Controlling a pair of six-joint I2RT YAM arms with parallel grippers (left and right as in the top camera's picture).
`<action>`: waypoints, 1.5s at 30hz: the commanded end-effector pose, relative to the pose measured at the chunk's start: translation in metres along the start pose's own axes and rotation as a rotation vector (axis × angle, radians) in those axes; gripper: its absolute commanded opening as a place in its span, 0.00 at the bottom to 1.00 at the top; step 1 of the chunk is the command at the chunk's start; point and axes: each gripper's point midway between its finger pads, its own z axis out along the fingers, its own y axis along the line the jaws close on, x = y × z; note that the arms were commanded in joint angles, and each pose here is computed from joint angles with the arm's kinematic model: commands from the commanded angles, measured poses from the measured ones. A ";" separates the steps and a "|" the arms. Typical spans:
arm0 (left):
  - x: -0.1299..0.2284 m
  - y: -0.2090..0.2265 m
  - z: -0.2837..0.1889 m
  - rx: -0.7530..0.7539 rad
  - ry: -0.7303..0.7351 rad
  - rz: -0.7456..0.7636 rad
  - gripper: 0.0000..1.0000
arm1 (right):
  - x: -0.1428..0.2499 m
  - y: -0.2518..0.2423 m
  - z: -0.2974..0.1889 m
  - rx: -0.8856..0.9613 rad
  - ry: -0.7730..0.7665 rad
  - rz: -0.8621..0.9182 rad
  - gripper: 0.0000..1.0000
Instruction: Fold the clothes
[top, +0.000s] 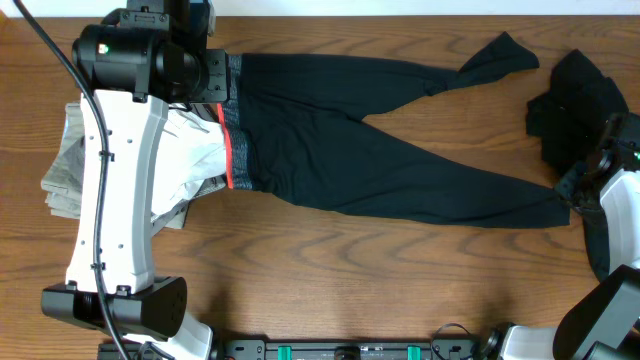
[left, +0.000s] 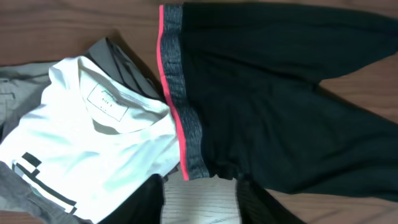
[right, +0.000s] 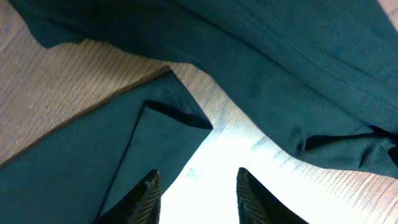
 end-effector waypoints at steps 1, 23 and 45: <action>-0.002 -0.001 -0.005 0.004 -0.014 -0.003 0.44 | -0.005 -0.001 0.001 0.000 -0.010 0.021 0.43; 0.040 0.003 0.017 -0.013 0.161 -0.006 0.53 | 0.035 0.034 0.064 -0.159 0.267 -0.008 0.11; 0.033 0.002 0.019 -0.010 0.134 -0.006 0.53 | 0.008 0.040 0.067 -0.213 0.186 0.098 0.37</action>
